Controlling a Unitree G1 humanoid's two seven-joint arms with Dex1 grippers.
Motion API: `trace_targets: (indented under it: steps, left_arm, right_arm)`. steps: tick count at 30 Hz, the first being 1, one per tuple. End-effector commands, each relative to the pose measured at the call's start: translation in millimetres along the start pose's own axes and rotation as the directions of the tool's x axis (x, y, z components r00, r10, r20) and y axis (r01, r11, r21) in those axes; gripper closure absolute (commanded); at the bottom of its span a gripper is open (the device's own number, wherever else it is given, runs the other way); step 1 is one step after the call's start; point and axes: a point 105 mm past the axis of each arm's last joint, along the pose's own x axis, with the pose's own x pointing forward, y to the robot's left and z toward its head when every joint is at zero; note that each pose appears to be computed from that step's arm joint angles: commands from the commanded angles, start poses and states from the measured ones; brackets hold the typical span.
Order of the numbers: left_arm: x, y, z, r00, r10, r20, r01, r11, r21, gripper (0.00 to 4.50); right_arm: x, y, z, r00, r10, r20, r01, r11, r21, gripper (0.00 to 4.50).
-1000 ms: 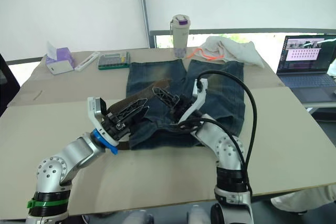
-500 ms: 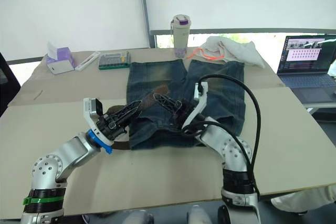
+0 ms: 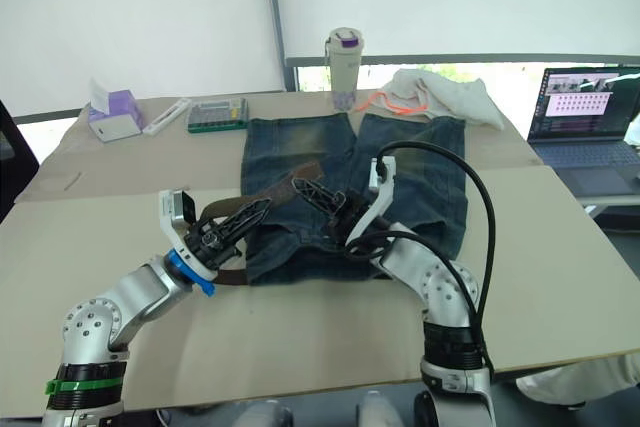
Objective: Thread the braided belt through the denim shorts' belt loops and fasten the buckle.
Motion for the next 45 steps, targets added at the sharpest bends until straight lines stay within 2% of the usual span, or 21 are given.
trace_targets:
  steps: [1, 2, 4, 6, 7, 9, 13, 17, 21, 24, 26, 32, 36, 39, 43, 45]
  left_arm:
    - [-4.0, 0.6, 7.9, 0.999, 0.015, 0.042, -0.017, 0.999, 0.039, 4.50]
    - [-5.0, 2.2, 9.3, 0.998, 0.024, 0.049, -0.026, 0.999, 0.041, 4.50]
    - [-9.1, 3.6, 13.8, 0.998, 0.037, 0.057, -0.040, 0.998, 0.058, 4.50]
    - [-12.8, 7.9, 20.5, 0.996, 0.071, 0.062, -0.076, 0.993, 0.088, 4.50]
    - [-15.5, 10.6, 25.7, 0.993, 0.096, 0.066, -0.103, 0.989, 0.109, 4.50]
    - [-18.6, 13.1, 31.4, 0.990, 0.121, 0.071, -0.129, 0.983, 0.131, 4.50]
    - [-32.3, 14.5, 37.6, 0.981, 0.191, 0.041, -0.195, 0.955, 0.222, 4.50]
    - [-42.3, 13.7, 34.5, 0.973, 0.230, 0.012, -0.226, 0.940, 0.256, 4.50]
    - [-47.8, 15.6, 28.2, 0.964, 0.264, -0.017, -0.252, 0.935, 0.251, 4.50]
    - [-50.5, 17.0, 22.5, 0.959, 0.281, -0.039, -0.264, 0.933, 0.243, 4.50]
    - [-51.5, 18.5, 19.9, 0.955, 0.294, -0.044, -0.275, 0.930, 0.244, 4.50]
    - [-51.4, 17.8, 16.7, 0.952, 0.302, -0.052, -0.282, 0.929, 0.241, 4.50]
    - [-53.4, 19.4, 11.7, 0.942, 0.324, -0.084, -0.295, 0.924, 0.244, 4.50]
    - [-54.6, 22.4, 7.0, 0.931, 0.348, -0.111, -0.315, 0.918, 0.238, 4.50]
    - [-58.1, 27.0, -0.9, 0.913, 0.381, -0.149, -0.340, 0.909, 0.242, 4.50]
    - [-59.3, 29.0, -2.5, 0.907, 0.391, -0.153, -0.351, 0.906, 0.238, 4.50]
  right_arm:
    - [0.3, 15.1, 9.9, 0.997, 0.074, 0.036, -0.072, 0.996, -0.056, 3.65]
    - [-2.3, 17.4, 9.3, 0.996, 0.091, 0.026, -0.089, 0.993, -0.073, 3.45]
    - [-10.3, 10.4, 10.4, 0.999, 0.054, 0.009, -0.052, 0.988, -0.148, 2.71]
    - [-21.1, 3.9, 9.5, 0.999, 0.022, -0.035, -0.031, 0.964, -0.264, 2.02]
    - [-28.2, 2.0, 4.6, 0.995, 0.013, -0.101, -0.048, 0.932, -0.359, 1.69]
    - [-36.6, -0.1, -2.8, 0.983, 0.002, -0.184, -0.087, 0.887, -0.453, 1.69]
    - [-53.9, -23.6, -15.1, 0.928, -0.166, -0.332, -0.146, 0.659, -0.738, 1.69]
    - [-62.5, -48.2, -21.0, 0.894, -0.274, -0.355, -0.187, 0.491, -0.851, 1.69]
    - [-60.7, -56.1, -25.1, 0.897, -0.291, -0.333, -0.188, 0.430, -0.883, 1.69]
    - [-65.4, -62.6, -32.5, 0.877, -0.316, -0.361, -0.244, 0.355, -0.903, 1.69]
    - [-67.2, -68.9, -31.4, 0.874, -0.344, -0.343, -0.255, 0.276, -0.927, 1.69]
    - [-71.9, -75.9, -31.0, 0.860, -0.374, -0.348, -0.300, 0.182, -0.936, 1.69]
    - [-70.2, -75.7, -29.7, 0.873, -0.364, -0.326, -0.271, 0.194, -0.943, 1.69]
    - [-71.4, -75.6, -36.7, 0.859, -0.365, -0.360, -0.304, 0.203, -0.931, 1.69]
    - [-84.3, -80.9, -53.8, 0.803, -0.396, -0.444, -0.343, 0.303, -0.889, 1.69]
    - [-86.9, -80.5, -58.1, 0.794, -0.396, -0.461, -0.342, 0.336, -0.878, 1.69]
